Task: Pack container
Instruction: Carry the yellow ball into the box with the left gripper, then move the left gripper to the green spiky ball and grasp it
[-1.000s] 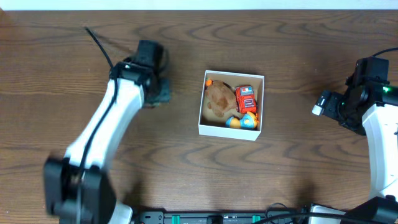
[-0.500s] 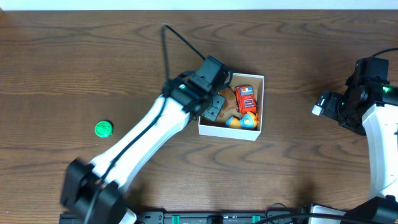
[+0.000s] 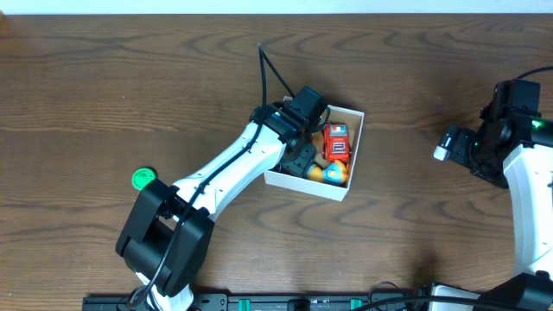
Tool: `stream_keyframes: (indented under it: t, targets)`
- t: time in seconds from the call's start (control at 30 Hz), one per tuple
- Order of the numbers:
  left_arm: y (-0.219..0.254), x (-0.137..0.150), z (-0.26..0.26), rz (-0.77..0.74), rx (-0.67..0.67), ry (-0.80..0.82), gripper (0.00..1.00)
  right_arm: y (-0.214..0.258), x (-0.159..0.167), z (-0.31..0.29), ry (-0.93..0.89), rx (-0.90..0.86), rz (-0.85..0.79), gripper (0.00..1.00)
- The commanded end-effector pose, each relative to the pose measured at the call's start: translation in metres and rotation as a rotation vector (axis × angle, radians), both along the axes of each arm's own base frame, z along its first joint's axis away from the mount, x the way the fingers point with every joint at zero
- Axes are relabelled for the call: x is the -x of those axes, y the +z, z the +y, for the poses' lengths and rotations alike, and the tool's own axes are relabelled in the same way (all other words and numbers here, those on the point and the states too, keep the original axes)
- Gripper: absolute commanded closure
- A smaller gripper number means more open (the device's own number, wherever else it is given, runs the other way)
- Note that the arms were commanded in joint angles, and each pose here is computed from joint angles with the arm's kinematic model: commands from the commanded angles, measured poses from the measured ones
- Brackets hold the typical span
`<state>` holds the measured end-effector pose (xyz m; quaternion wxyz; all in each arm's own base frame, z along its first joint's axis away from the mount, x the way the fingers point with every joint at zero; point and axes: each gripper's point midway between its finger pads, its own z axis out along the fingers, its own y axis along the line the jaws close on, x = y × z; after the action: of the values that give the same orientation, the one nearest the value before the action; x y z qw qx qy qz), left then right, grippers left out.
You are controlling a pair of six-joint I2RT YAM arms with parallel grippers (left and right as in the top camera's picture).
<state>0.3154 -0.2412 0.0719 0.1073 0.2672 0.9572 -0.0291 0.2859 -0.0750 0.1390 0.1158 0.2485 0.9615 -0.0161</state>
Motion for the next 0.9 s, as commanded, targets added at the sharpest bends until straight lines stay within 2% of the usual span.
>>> stream_keyframes:
  t: [0.0, 0.03, 0.07, 0.27, 0.33, 0.47, 0.63, 0.87]
  targets:
    - [0.011, -0.001, 0.003, -0.021, 0.006, 0.008, 0.09, -0.001, 0.001, -0.001, 0.014, 0.000, 0.005, 0.01]
    - [0.018, -0.001, 0.003, -0.031, 0.014, 0.008, 0.03, -0.001, 0.001, -0.001, 0.014, 0.000, 0.004, 0.01]
    - [0.027, -0.003, 0.003, -0.047, 0.022, 0.009, 0.02, -0.001, 0.001, -0.001, 0.014, 0.000, 0.004, 0.01]
    - [0.120, -0.015, 0.015, -0.263, 0.095, 0.049, 0.02, -0.001, 0.001, -0.001, 0.015, 0.001, 0.004, 0.01]
    - [0.154, -0.019, 0.038, -0.369, 0.088, 0.113, 0.02, -0.001, 0.001, -0.001, 0.015, 0.001, 0.005, 0.01]
    - [0.201, -0.023, 0.117, -0.509, 0.038, 0.374, 0.02, -0.001, 0.001, -0.001, 0.022, 0.002, 0.005, 0.01]
    - [0.205, -0.006, 0.227, -0.445, 0.027, 0.771, 0.02, -0.001, 0.002, -0.001, 0.022, 0.001, 0.008, 0.01]
    - [0.163, 0.016, 0.302, -0.240, 0.067, 1.045, 0.02, -0.003, 0.014, 0.002, 0.022, -0.012, 0.058, 0.01]
